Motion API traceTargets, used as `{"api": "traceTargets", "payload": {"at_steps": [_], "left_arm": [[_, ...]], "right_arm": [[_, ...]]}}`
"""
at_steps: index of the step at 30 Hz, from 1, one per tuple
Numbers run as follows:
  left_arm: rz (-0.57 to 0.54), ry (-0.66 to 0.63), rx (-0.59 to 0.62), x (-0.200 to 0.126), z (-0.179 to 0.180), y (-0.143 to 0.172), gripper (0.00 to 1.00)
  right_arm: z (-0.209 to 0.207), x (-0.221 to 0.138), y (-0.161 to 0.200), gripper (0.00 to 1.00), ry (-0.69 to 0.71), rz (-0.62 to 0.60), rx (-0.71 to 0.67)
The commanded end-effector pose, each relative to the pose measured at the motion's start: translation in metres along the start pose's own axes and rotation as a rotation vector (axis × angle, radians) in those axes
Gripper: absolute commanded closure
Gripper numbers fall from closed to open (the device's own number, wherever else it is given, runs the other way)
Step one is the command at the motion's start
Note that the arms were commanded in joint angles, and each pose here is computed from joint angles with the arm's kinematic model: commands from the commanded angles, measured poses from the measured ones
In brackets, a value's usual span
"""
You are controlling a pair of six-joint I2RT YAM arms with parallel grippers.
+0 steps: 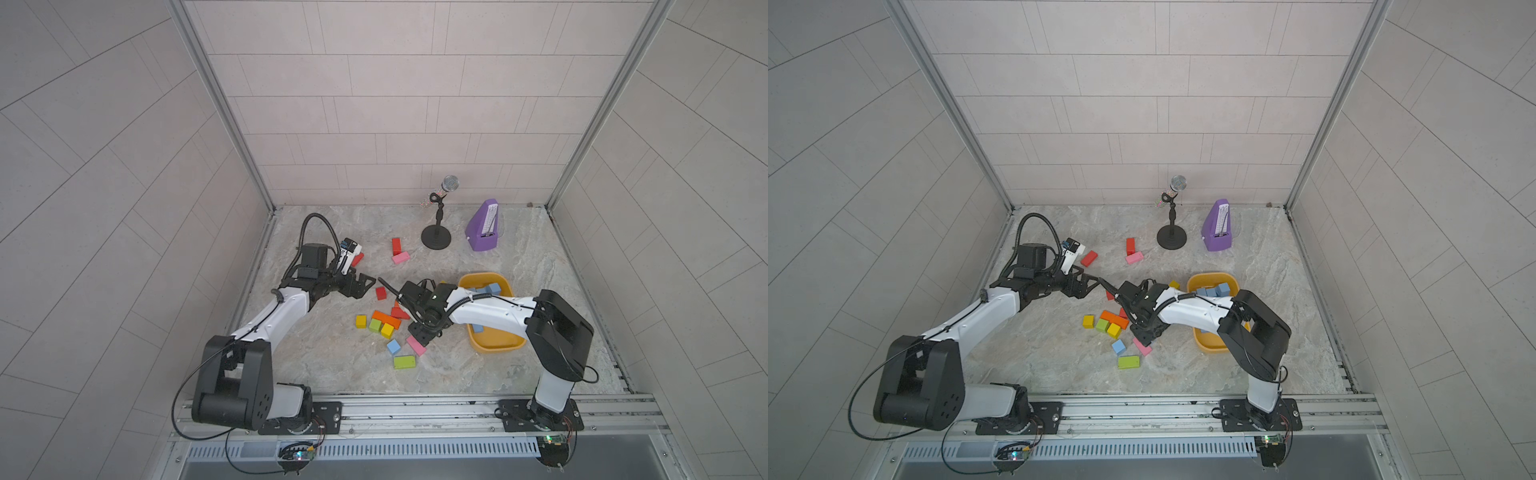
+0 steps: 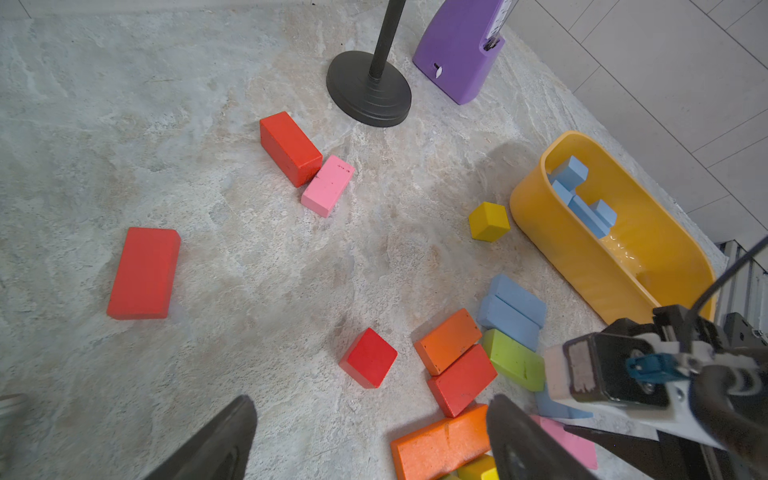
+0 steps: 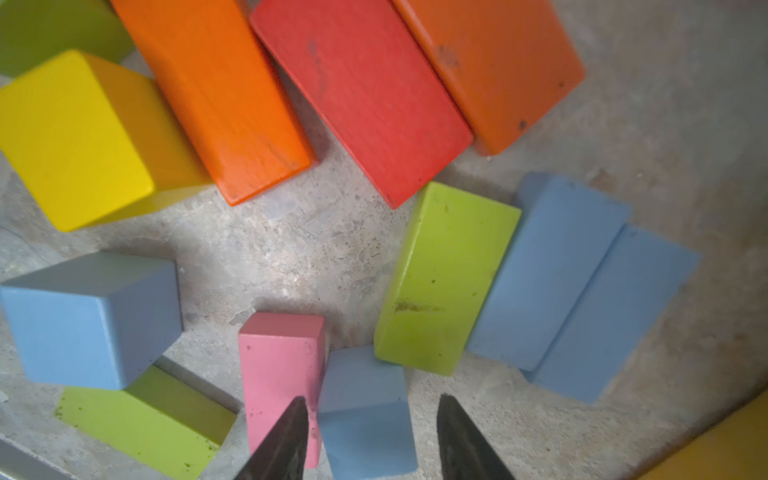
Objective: Pick out the blue building blocks
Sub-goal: Pick up the building block from the center of the board.
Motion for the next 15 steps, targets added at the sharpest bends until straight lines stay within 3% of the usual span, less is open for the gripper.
{"api": "traceTargets", "payload": {"at_steps": [1, 5, 7, 15], "left_arm": [[-0.021, 0.013, 0.018, -0.003, -0.002, 0.0, 0.09], [-0.014, 0.05, 0.021, -0.001, -0.006, 0.002, 0.09], [-0.008, 0.066, 0.037, 0.001, -0.01, 0.003, 0.1], [0.082, 0.139, 0.209, 0.028, -0.053, 0.019, 0.1]], "right_arm": [[0.001, 0.005, 0.003, 0.5, -0.006, 0.041, -0.013], [-0.002, 0.0, 0.002, 0.73, -0.002, 0.034, -0.005], [-0.006, -0.009, 0.001, 0.79, 0.003, 0.006, 0.005], [-0.061, -0.06, 0.023, 0.8, 0.051, -0.093, 0.161]]}}
Point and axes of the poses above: each gripper's point midway between its finger pads, its own x axis out along the fingers, its own z axis along the line the jaws close on, y = z × x, the point moved 8 cm from there along -x, back along the fingers, and after that the axes turned 9 degrees about -x, right-handed, at the moved point
